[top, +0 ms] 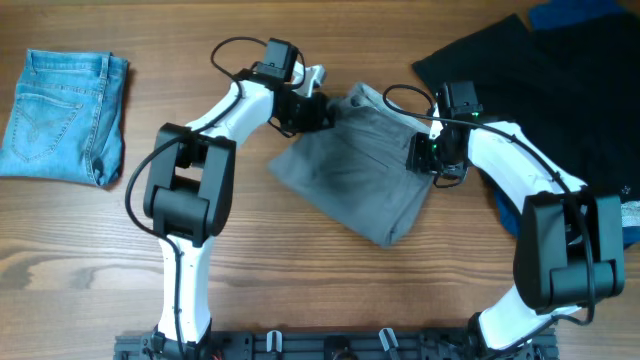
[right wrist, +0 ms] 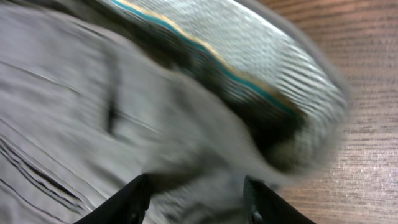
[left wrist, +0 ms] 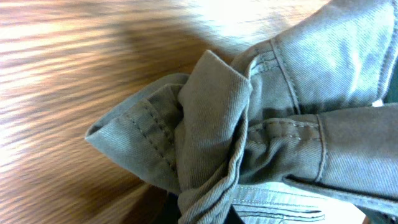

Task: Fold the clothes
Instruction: 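Carry the folded shorts with the left gripper to the upper-left corner and release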

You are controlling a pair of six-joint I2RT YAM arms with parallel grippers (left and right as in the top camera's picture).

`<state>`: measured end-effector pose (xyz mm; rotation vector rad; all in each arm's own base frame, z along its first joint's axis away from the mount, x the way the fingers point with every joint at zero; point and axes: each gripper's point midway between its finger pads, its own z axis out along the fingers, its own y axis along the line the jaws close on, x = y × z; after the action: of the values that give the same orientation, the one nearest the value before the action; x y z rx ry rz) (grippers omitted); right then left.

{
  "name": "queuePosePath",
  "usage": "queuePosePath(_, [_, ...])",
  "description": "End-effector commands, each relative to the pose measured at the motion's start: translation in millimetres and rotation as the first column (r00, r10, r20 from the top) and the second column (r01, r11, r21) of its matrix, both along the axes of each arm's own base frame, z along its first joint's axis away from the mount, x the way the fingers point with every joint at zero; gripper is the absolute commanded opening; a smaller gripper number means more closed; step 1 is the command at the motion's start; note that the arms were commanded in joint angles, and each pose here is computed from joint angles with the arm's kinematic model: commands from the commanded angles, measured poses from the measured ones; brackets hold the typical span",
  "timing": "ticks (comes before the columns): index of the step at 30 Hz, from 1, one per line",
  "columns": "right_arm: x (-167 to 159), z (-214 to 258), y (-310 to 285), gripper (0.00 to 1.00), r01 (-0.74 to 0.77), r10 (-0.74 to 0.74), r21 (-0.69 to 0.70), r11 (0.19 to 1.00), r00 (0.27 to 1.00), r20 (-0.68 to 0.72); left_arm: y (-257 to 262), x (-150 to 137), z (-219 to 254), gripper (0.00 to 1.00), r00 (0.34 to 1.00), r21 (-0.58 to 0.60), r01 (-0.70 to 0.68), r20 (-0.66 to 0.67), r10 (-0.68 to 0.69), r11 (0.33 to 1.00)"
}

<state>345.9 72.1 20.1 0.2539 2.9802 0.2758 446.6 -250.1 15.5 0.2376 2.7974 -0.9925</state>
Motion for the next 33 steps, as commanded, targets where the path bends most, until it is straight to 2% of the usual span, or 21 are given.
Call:
queuePosePath(1, [4.9, 36.5, -18.3, 0.56, 0.023, -0.022, -0.012, 1.000, 0.997, 0.079, 83.4, 42.0, 39.4, 0.04, 0.971, 0.151, -0.206, 0.156, 0.182, 0.967])
queuePosePath(3, [2.0, 63.7, -31.2, 0.57, 0.036, -0.034, -0.017, 0.999, 0.990, 0.136, 155.1, 63.3, 95.3, 0.04, 0.898, 0.209, -0.388, 0.306, 0.317, 0.898])
queuePosePath(5, [-1.7, 78.2, -34.3, 0.57, 0.040, -0.037, -0.016, 0.999, 0.986, 0.163, 227.3, 71.3, 148.1, 0.04, 0.787, 0.234, -0.562, 0.447, 0.426, 0.793])
queuePosePath(8, [-8.9, 80.0, -34.4, 0.57, 0.041, -0.038, -0.017, 0.999, 0.989, 0.144, 347.9, 70.3, 209.8, 0.04, 0.559, 0.187, -0.788, 0.615, 0.556, 0.586])
queuePosePath(10, [-11.8, 79.0, -34.6, 0.57, 0.040, -0.037, -0.018, 0.999, 0.991, 0.132, 402.0, 61.2, 215.3, 0.05, 0.482, 0.171, -0.850, 0.633, 0.606, 0.498])
queuePosePath(14, [-16.2, 77.7, -34.8, 0.57, 0.040, -0.038, -0.020, 0.999, 0.993, 0.113, 519.6, 10.7, 202.8, 0.07, 0.336, 0.188, -0.941, 0.611, 0.717, 0.281])
queuePosePath(16, [-16.3, 77.7, -34.8, 0.57, 0.040, -0.038, -0.020, 0.999, 0.993, 0.113, 550.5, -11.3, 192.4, 0.08, 0.289, 0.201, -0.957, 0.583, 0.759, 0.210])
queuePosePath(17, [-16.1, 77.8, -34.8, 0.57, 0.040, -0.038, -0.020, 0.999, 0.993, 0.114, 569.2, -26.2, 182.2, 0.12, 0.234, 0.198, -0.969, 0.548, 0.803, 0.147])
queuePosePath(18, [-16.3, 77.7, -34.8, 0.57, 0.041, -0.038, -0.020, 0.999, 0.993, 0.113, 575.9, -32.0, 176.1, 0.25, 0.210, 0.196, -0.973, 0.527, 0.823, 0.122])
queuePosePath(19, [-17.1, 77.5, -34.9, 0.57, 0.041, -0.038, -0.020, 0.999, 0.993, 0.110, 580.9, -36.3, 167.9, 0.38, 0.208, 0.198, -0.973, 0.504, 0.839, 0.122])
queuePosePath(20, [-18.6, 77.1, -34.9, 0.57, 0.040, -0.037, -0.021, 0.999, 0.994, 0.104, 583.6, -38.9, 163.4, 0.60, 0.207, 0.203, -0.972, 0.493, 0.845, 0.120])
queuePosePath(21, [-19.4, 76.9, -35.0, 0.58, 0.039, -0.037, -0.021, 0.999, 0.994, 0.100, 585.2, -40.7, 162.1, 0.91, 0.205, 0.206, -0.972, 0.490, 0.847, 0.117])
queuePosePath(22, [-19.4, 76.9, -35.0, 0.59, 0.040, -0.037, -0.021, 0.999, 0.994, 0.100, 585.1, -40.7, 162.1, 1.00, 0.205, 0.205, -0.972, 0.489, 0.848, 0.117])
queuePosePath(24, [-18.6, 77.1, -34.9, 0.66, 0.040, -0.037, -0.020, 0.999, 0.994, 0.103, 577.8, -36.1, 162.0, 1.00, 0.224, 0.182, -0.971, 0.468, 0.855, 0.155])
queuePosePath(25, [-18.1, 77.2, -34.8, 0.77, 0.040, -0.038, -0.020, 0.999, 0.994, 0.105, 566.2, -31.2, 160.3, 1.00, 0.251, 0.157, -0.967, 0.433, 0.866, 0.202])
queuePosePath(27, [-15.8, 77.8, -33.9, 0.89, 0.039, -0.037, -0.015, 0.999, 0.993, 0.114, 545.6, -23.4, 156.7, 1.00, 0.300, 0.142, -0.954, 0.390, 0.870, 0.265])
queuePosePath(30, [-9.6, 81.7, -22.6, 0.98, 0.019, -0.026, 0.049, 0.999, 0.990, 0.141, 503.2, -6.2, 149.5, 1.00, 0.389, 0.163, -0.921, 0.352, 0.851, 0.354])
queuePosePath(33, [-2.5, 85.6, -16.0, 0.99, -0.024, 0.009, 0.077, 0.997, 0.984, 0.179, 418.5, 19.6, 140.4, 1.00, 0.550, 0.200, -0.835, 0.301, 0.779, 0.512])
